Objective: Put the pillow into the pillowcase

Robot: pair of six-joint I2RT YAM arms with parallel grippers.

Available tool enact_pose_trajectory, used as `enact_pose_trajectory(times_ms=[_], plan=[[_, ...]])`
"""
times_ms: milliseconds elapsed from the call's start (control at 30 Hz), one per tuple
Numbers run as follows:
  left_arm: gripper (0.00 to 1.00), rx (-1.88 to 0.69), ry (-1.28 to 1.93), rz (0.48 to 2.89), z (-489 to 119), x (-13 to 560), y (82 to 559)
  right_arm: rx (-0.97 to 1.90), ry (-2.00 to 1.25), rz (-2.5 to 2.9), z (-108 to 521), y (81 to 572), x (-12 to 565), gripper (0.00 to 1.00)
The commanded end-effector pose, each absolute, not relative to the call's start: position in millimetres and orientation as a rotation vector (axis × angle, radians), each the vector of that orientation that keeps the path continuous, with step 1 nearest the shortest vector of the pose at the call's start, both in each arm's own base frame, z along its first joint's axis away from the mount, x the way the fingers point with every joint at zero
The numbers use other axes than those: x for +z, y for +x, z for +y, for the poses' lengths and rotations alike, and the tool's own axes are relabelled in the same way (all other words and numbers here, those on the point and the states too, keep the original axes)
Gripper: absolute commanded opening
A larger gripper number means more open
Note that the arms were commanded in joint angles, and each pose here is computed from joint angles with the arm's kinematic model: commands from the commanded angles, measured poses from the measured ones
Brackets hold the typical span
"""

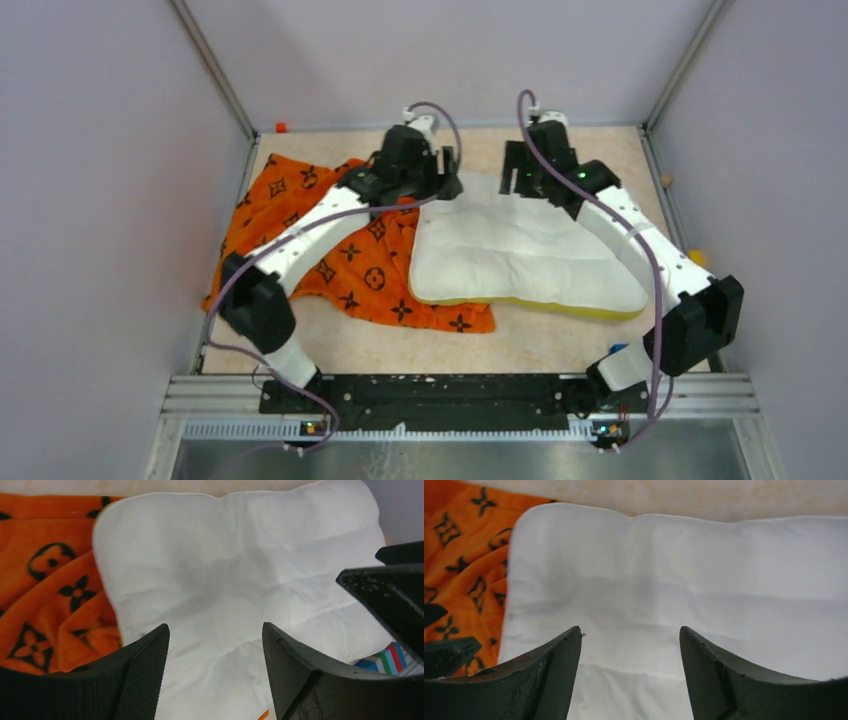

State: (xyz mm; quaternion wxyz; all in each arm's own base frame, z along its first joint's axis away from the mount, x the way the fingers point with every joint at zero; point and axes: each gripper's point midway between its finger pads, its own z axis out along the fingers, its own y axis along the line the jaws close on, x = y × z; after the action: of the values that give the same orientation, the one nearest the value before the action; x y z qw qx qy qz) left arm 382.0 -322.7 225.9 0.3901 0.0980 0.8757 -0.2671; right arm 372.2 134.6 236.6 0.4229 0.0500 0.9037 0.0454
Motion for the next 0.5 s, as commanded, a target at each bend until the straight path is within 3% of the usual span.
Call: enact_pose_trajectory(times_ms=[0, 267, 467], plan=[[0.74, -0.641, 0.041, 2.213, -238.5, 239.6, 378.8, 0.209, -0.078, 2.229, 218.6, 366.4, 248.8, 0.71], [0.74, -0.541, -0.136, 2.232, -147.1, 220.3, 359.0, 0.159, -0.337, 2.275, 337.4, 364.4, 196.5, 0.75], [0.74, -0.483, -0.166, 2.252, -122.0, 210.3, 354.8, -0.044, -0.406, 2.418, 353.3, 363.0, 99.6, 0.78]])
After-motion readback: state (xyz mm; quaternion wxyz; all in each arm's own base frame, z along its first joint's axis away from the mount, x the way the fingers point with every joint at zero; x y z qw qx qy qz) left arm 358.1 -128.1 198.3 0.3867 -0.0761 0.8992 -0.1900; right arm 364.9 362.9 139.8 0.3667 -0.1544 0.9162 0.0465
